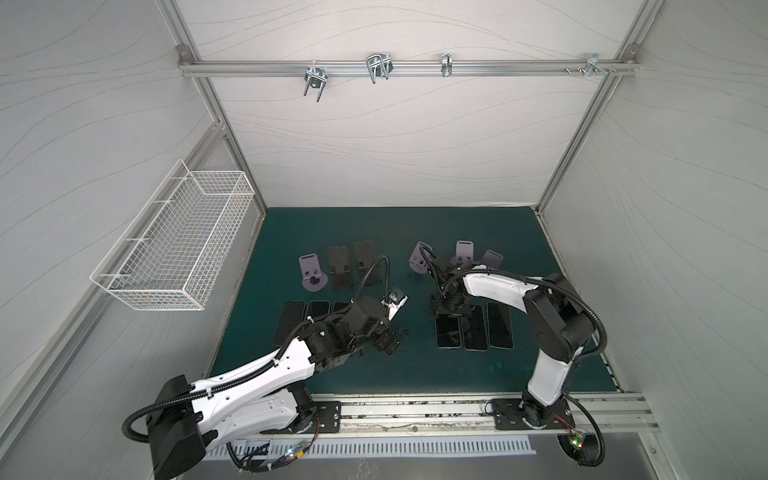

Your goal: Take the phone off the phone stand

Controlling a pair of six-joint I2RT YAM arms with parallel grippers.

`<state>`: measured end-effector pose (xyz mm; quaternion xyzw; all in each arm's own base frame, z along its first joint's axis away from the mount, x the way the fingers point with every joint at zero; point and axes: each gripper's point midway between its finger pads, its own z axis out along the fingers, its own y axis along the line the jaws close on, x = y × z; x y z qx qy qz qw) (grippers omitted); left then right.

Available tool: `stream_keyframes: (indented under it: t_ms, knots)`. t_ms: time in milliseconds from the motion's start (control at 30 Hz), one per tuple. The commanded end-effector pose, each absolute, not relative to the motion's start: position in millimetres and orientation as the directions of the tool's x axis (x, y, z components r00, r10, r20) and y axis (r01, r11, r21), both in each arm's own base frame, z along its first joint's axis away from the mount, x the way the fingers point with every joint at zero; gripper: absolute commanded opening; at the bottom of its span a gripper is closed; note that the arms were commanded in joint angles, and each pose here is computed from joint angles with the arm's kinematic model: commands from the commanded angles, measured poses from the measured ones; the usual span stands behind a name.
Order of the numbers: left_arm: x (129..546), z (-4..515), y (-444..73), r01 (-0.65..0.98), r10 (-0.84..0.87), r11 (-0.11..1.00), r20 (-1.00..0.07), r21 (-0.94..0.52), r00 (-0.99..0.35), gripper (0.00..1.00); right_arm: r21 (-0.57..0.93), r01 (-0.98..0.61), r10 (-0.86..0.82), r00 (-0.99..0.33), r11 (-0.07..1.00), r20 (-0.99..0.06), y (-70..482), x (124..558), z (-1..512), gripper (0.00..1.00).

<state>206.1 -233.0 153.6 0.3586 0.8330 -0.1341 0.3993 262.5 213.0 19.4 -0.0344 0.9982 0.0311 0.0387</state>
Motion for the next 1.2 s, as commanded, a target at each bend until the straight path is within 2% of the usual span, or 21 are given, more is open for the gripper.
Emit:
stream_keyframes:
  t_ms: [0, 467, 700, 900, 1033, 1167]
  knots:
    - [214.4, 183.7, -247.6, 0.714, 0.447, 0.697, -0.815, 0.059, -0.368, 0.99, 0.019, -0.041, -0.041, -0.999, 0.999, -0.024, 197.7, 247.2, 15.6, 0.77]
    - [218.4, 184.0, -249.5, 0.708, 0.448, 0.702, -0.817, 0.072, -0.361, 0.99, 0.048, -0.037, -0.034, -0.998, 0.998, -0.048, 197.9, 249.6, 27.1, 0.81]
    - [228.3, 189.9, -249.8, 0.690, 0.456, 0.713, -0.828, 0.120, -0.327, 0.99, 0.070, -0.046, -0.039, -0.994, 0.996, -0.099, 199.6, 254.8, 52.1, 0.88]
    - [244.6, 209.6, -240.8, 0.638, 0.407, 0.754, -0.873, 0.155, -0.268, 0.99, 0.056, -0.059, -0.047, -0.980, 0.997, -0.193, 193.6, 266.5, 88.5, 0.92]
    - [270.0, 223.4, -206.2, 0.519, 0.276, 0.851, -0.914, 0.088, -0.298, 0.98, 0.060, -0.065, -0.042, -0.945, 0.996, -0.324, 184.8, 284.3, 122.5, 0.94]
    - [292.4, 229.8, -157.7, 0.358, 0.171, 0.932, -0.939, 0.057, -0.297, 0.99, 0.095, -0.016, 0.031, -0.878, 0.995, -0.478, 161.0, 309.7, 155.3, 0.94]
